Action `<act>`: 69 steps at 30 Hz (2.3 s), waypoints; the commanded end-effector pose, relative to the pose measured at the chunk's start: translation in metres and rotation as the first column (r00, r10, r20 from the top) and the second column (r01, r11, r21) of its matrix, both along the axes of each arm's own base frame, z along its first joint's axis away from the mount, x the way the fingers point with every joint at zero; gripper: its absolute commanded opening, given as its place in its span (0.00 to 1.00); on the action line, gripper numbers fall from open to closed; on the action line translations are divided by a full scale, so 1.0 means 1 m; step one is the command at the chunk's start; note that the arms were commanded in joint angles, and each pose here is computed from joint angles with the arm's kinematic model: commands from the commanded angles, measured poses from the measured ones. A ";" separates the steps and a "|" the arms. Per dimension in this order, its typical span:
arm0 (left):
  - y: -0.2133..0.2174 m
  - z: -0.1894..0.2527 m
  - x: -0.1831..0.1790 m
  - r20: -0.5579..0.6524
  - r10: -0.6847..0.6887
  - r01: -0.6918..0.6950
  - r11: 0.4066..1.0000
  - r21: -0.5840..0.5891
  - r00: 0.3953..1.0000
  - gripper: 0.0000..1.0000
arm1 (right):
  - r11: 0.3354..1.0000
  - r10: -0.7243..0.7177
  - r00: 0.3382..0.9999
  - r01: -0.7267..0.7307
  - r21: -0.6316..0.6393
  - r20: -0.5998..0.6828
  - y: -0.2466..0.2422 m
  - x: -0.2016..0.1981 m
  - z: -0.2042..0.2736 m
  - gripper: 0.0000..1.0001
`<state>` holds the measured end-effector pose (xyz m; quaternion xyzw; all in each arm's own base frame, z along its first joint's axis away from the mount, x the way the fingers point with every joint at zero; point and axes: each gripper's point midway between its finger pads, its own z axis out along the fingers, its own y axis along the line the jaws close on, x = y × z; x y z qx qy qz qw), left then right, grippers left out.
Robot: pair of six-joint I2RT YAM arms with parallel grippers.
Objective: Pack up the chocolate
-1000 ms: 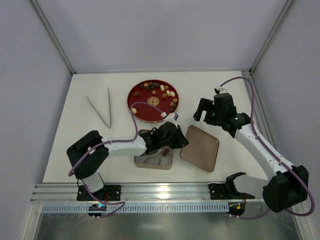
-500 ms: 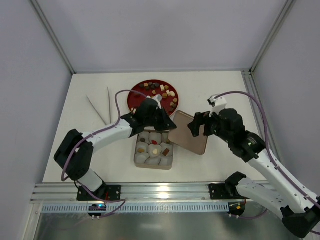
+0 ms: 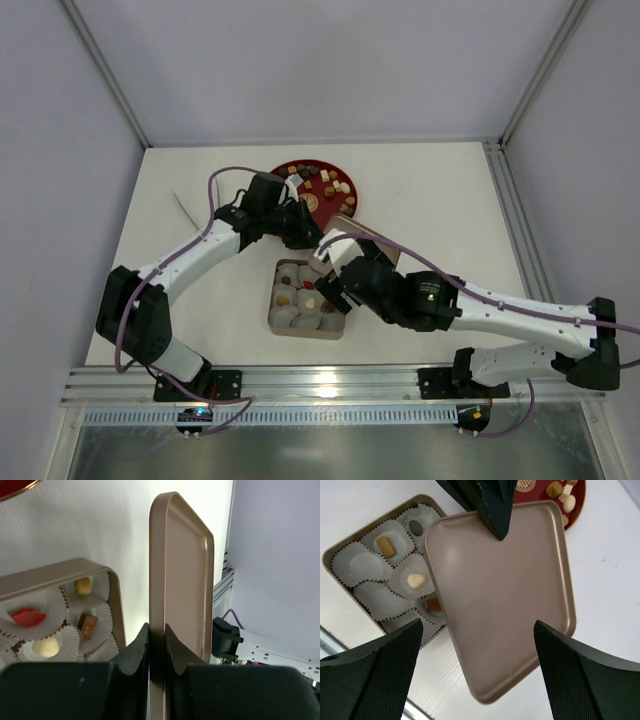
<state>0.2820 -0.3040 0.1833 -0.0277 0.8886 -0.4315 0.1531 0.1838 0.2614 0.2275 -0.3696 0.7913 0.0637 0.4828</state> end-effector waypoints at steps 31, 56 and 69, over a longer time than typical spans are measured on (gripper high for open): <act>0.008 0.049 -0.015 0.036 -0.070 0.073 0.996 -0.060 0.997 0.00 | 0.821 -0.042 0.947 0.214 -0.529 0.317 0.007 0.024 -0.022 0.34; 0.043 0.095 0.016 0.196 0.012 -0.010 1.000 -0.009 0.981 0.84 | 0.797 -0.055 0.923 0.270 -0.540 0.381 0.000 0.028 -0.010 0.04; 0.151 0.142 0.061 0.363 0.301 -0.350 0.933 0.078 0.882 0.82 | 0.930 -0.113 0.977 0.168 -0.326 0.180 0.003 0.035 0.017 0.04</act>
